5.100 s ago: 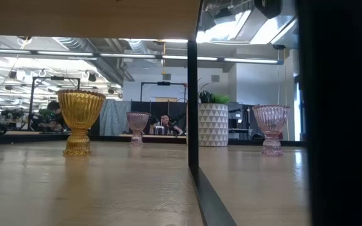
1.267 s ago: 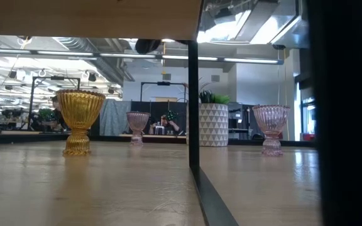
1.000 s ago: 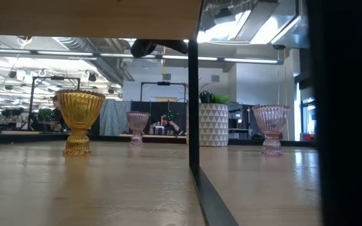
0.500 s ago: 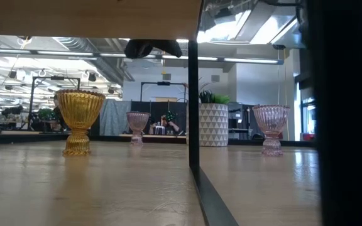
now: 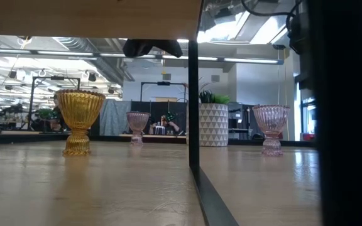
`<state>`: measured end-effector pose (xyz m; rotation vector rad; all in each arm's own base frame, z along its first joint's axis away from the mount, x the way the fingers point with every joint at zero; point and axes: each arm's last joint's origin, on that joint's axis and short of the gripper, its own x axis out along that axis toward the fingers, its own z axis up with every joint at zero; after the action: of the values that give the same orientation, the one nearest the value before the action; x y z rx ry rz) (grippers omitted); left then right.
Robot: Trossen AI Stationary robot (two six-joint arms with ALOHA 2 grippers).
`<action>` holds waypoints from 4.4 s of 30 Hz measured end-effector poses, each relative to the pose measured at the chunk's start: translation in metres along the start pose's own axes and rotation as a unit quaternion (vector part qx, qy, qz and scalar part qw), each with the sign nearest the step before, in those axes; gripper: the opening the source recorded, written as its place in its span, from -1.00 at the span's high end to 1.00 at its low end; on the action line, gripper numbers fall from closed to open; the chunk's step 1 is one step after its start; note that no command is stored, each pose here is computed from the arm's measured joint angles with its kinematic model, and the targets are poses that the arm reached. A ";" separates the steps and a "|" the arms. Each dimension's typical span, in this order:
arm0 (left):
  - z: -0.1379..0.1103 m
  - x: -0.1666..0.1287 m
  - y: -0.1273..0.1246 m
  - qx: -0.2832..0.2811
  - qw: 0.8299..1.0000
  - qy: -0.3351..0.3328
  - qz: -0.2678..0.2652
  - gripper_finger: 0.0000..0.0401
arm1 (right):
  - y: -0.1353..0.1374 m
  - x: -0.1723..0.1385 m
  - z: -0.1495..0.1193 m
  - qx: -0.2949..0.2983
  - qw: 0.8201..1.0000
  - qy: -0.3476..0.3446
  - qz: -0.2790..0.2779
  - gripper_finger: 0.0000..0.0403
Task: Pick & Place candle stick holders
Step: Put the bottom pink glass on the shelf
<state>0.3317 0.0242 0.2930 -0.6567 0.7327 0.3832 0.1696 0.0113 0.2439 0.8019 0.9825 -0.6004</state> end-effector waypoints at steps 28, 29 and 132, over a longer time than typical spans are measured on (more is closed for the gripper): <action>-0.005 0.000 0.004 -0.014 0.999 0.013 0.031 0.99 | -0.003 0.028 0.021 -0.022 0.997 0.070 -0.012 0.97; -0.005 0.000 0.003 -0.013 0.999 0.013 0.031 0.99 | -0.003 0.028 0.021 -0.019 0.997 0.076 -0.006 0.96; -0.025 -0.003 -0.003 0.150 0.983 0.102 0.001 0.99 | 0.026 0.094 0.066 0.112 0.983 0.139 -0.051 0.21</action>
<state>0.3192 0.0054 0.2823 -0.4130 0.9651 0.2006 0.2628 -0.0355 0.1895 1.0608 1.2316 -0.7079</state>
